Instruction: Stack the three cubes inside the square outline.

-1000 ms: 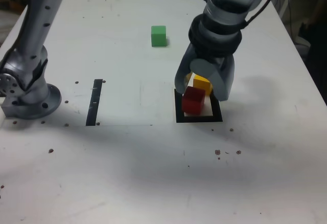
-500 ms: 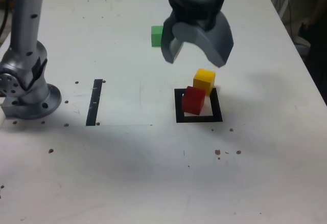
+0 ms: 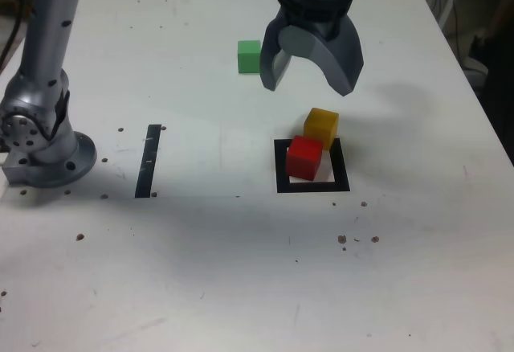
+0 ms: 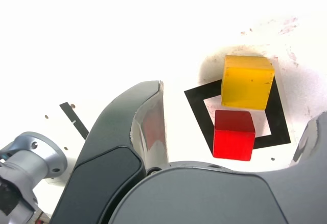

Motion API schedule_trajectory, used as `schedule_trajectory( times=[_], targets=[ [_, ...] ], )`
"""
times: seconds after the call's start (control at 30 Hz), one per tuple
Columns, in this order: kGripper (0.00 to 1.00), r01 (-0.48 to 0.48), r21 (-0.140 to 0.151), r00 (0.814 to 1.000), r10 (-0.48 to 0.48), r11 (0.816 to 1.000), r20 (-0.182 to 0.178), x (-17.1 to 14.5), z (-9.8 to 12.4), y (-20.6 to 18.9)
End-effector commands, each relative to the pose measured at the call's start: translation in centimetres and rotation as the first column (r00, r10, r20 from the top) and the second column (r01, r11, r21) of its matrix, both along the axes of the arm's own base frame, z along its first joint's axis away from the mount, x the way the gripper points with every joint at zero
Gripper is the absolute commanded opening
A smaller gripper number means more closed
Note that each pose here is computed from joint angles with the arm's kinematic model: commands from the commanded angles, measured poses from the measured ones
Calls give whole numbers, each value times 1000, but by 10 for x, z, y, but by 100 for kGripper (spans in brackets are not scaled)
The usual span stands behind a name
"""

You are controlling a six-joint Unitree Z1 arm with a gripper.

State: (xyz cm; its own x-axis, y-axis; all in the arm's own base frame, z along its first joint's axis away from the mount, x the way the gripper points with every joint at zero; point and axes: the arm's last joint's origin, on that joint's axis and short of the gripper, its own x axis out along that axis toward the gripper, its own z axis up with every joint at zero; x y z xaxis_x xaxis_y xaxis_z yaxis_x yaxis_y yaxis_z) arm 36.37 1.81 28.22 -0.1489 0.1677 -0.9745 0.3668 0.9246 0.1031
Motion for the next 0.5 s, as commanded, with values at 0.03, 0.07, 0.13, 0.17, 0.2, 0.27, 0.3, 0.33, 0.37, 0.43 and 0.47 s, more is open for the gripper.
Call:
schedule_trajectory(
  times=[0.03, 0.07, 0.13, 0.17, 0.2, 0.27, 0.3, 0.33, 0.37, 0.43, 0.47],
  targets=[
    [95, -1, -11, 1000, 1, 1000, -5, 3, -8, 0],
    [95, -2, -14, 1000, 2, 1000, -9, 4, -11, 0],
    [95, -2, -17, 1000, 2, 1000, -18, 6, -16, 0],
    [95, -3, -18, 1000, 2, 1000, -23, 7, -18, 0],
    [95, -3, -18, 1000, 2, 1000, -27, 7, -19, 0],
    [94, -3, -19, 999, 2, 1000, -36, 8, -22, -1],
    [94, -2, -20, 999, 2, 1000, -40, 9, -24, -1],
    [94, -2, -20, 999, 1, 1000, -45, 10, -26, -1],
    [94, -1, -21, 999, 0, 1000, -49, 11, -28, -1],
    [94, 0, -23, 998, -2, 1000, -58, 13, -33, -1],
    [94, 1, -25, 998, -2, 1000, -61, 15, -36, -1]
  ],
)
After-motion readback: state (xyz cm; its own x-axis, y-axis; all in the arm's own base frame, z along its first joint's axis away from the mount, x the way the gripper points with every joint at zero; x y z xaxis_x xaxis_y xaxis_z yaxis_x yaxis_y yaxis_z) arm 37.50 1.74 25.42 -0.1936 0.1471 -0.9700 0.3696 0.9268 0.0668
